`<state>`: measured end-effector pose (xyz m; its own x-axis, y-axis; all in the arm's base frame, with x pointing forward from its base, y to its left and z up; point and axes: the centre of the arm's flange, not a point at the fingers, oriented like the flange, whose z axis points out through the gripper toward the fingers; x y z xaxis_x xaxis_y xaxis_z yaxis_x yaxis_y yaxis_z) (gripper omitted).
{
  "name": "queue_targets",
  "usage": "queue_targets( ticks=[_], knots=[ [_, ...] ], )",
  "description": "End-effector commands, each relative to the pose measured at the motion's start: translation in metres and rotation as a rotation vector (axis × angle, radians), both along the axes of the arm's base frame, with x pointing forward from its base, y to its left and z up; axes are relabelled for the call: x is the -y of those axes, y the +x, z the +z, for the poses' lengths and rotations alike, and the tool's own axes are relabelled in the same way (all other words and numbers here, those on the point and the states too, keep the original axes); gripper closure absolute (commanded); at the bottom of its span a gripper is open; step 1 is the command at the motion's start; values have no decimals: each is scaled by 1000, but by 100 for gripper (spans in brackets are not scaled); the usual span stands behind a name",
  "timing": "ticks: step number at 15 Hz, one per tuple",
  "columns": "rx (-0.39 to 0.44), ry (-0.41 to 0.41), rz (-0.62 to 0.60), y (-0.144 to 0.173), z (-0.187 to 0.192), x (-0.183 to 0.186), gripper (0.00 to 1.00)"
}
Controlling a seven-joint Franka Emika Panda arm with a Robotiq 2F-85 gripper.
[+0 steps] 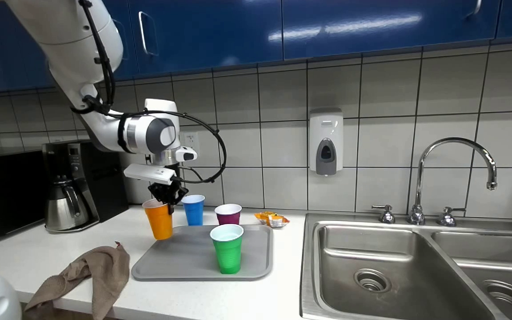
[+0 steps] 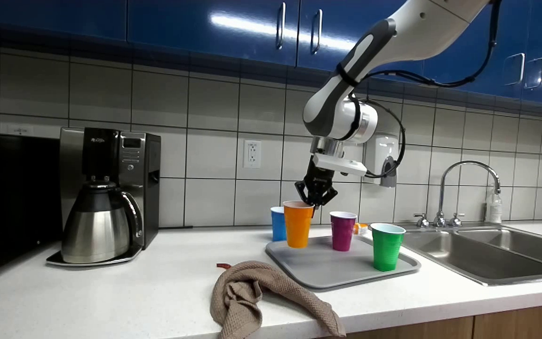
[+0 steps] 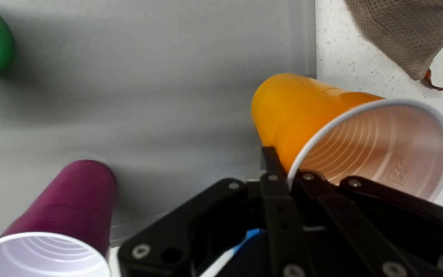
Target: Put the cups on the grey tray.
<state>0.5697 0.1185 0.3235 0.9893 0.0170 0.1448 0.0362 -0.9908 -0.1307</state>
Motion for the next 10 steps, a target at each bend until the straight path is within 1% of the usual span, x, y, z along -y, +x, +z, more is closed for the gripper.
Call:
queue_targets(
  ticks=[1,5,10],
  knots=[
    [-9,0,-1,-23,-4,27,99],
    [-13,-25,-23,-32,-20,43,99],
    [-18,-28,-44,-39,-33,49,99]
  ],
)
